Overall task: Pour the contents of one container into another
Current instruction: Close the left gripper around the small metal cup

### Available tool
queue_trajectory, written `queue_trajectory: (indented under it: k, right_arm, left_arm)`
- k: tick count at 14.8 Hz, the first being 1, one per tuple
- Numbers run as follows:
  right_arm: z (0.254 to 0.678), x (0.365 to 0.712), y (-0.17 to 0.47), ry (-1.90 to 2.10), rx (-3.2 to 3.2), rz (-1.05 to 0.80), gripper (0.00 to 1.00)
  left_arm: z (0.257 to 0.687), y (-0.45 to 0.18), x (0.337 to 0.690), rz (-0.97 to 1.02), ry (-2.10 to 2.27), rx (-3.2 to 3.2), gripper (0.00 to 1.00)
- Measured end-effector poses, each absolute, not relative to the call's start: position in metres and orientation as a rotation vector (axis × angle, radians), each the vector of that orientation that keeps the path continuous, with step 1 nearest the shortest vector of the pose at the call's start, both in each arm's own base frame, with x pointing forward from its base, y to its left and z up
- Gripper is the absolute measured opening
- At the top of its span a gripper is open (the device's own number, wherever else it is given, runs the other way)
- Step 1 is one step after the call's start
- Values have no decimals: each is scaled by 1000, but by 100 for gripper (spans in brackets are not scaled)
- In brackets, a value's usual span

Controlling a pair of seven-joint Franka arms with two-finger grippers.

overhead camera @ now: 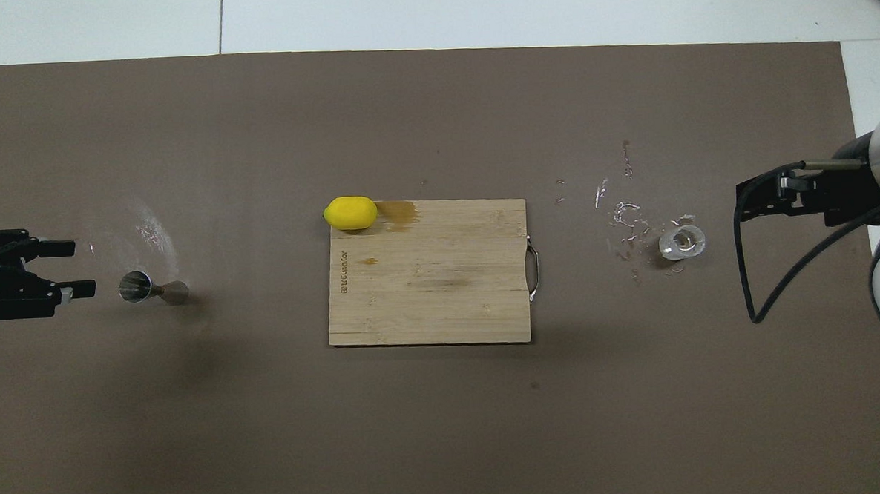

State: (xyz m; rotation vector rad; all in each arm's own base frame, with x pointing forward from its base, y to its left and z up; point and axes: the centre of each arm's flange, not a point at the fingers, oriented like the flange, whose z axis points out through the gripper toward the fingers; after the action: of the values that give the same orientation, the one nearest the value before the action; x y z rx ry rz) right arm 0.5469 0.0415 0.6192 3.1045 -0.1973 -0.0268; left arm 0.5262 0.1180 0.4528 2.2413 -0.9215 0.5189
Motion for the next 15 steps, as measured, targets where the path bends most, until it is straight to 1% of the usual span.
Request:
queue_trajectory:
  k: [2,4,8,13,15]
  right_arm:
    - [619,547,41,-197,3105,-27,100]
    - [619,547,41,-197,3105,-27,100]
    - [619,547,41,-197,3105,-27,100]
    - [619,547,41,-198,3104,-27,100]
    - [619,547,41,-198,3104,-27,100]
  left_arm:
    - [432,132,530,622,-978,2153,100]
    - [401,146,530,684,-1009,2042,100]
    - [348,167,531,880,-1103,1867,100]
    - [327,171,525,1059,-1251,1685,100]
    - [305,161,522,1113,-1257,1575,100]
